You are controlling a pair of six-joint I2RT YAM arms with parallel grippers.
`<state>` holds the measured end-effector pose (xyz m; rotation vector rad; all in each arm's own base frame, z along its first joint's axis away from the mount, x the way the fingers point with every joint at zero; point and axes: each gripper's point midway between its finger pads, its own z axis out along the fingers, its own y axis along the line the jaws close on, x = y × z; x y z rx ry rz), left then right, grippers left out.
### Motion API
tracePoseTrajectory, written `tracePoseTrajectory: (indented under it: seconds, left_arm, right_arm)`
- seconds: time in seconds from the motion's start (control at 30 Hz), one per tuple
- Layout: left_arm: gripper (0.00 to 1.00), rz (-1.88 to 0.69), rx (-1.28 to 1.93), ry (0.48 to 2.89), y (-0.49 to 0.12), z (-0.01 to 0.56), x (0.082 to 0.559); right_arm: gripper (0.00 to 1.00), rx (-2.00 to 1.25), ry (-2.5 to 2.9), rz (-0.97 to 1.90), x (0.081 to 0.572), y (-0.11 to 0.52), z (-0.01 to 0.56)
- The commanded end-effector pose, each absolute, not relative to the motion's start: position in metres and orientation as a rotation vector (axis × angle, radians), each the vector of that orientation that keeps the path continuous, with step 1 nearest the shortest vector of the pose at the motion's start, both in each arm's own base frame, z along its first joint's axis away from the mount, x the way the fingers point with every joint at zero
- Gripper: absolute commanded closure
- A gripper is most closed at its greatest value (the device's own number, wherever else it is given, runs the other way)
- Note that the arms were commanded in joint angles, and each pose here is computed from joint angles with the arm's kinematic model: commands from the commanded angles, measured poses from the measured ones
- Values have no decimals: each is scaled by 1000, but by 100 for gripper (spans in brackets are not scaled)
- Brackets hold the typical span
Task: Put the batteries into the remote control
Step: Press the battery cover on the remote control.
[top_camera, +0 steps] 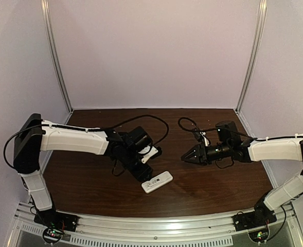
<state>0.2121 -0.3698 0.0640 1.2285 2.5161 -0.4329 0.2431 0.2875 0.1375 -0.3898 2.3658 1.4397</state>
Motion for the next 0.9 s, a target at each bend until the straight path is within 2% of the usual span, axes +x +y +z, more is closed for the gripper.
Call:
tracePoseTrajectory:
  seconds: [0.0,0.2,0.47,0.63,0.87]
  left_arm:
    - [46,-429,1268,2521,-372,46,209]
    - [46,-390,1312,2540,-371,27,204]
    - [49,-195,1380,2626,-347,-16,190]
    - [50,-191,1393,2636,-342,-18,186]
    - [49,-247,1376,2623,-344,-3,183]
  right_arm:
    - [59,-386,2365,1439,242,284,135]
    - [59,-387,2372,1438,242,285,133]
    - [60,-386,2383,1435,242,285,129]
    - [61,-377,2382,1446,241,287,129]
    - [68,-387,2377,1482,232,305,127]
